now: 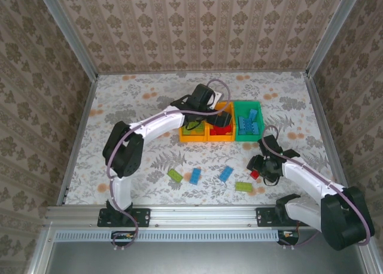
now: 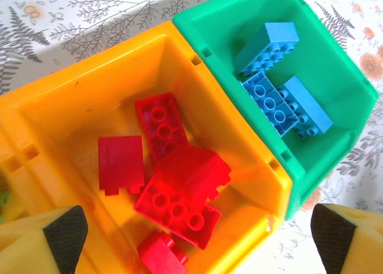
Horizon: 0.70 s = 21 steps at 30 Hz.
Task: Sort the legos into containers by color
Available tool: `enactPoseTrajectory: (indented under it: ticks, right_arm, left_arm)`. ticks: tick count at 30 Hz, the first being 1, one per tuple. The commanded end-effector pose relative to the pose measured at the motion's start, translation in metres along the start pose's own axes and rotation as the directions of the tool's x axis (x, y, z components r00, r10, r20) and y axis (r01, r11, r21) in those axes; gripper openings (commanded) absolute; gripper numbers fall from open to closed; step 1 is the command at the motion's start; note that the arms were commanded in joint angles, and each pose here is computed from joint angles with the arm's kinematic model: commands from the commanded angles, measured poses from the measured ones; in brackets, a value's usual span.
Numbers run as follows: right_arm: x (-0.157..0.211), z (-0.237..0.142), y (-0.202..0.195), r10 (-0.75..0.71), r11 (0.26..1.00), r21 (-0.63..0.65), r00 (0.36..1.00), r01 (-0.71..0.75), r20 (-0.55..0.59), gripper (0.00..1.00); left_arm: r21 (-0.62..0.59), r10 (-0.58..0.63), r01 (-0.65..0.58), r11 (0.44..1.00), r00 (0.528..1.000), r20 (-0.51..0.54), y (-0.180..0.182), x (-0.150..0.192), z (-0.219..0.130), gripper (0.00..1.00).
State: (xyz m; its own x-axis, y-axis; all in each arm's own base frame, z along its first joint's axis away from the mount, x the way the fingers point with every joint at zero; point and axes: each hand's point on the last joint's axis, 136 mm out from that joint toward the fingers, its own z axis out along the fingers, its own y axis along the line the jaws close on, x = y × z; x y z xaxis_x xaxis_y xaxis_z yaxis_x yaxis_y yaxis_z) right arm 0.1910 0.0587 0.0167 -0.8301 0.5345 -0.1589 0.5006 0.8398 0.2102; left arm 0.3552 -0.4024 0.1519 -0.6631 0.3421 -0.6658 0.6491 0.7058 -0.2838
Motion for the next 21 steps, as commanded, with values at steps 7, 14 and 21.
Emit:
enactPoseTrajectory:
  ticks: [7,14,21]
  right_arm:
    - [-0.011,0.007,0.012,-0.093,0.995,0.046,0.996,0.093,-0.006,0.30]
    - [-0.035,-0.029,0.062,-0.208,0.976,-0.035,0.967,0.215,0.148,0.18]
    - [-0.078,-0.081,0.157,-0.319,0.894,-0.201,0.884,0.400,0.341,0.17]
  left_arm:
    - [-0.103,0.058,-0.042,0.994,0.987,0.149,0.003,-0.006,-0.076,1.00]
    - [-0.220,0.045,-0.015,0.975,0.991,0.129,0.030,0.037,-0.105,1.00]
    - [-0.293,-0.007,0.027,0.956,0.998,0.068,0.054,0.095,-0.117,1.00]
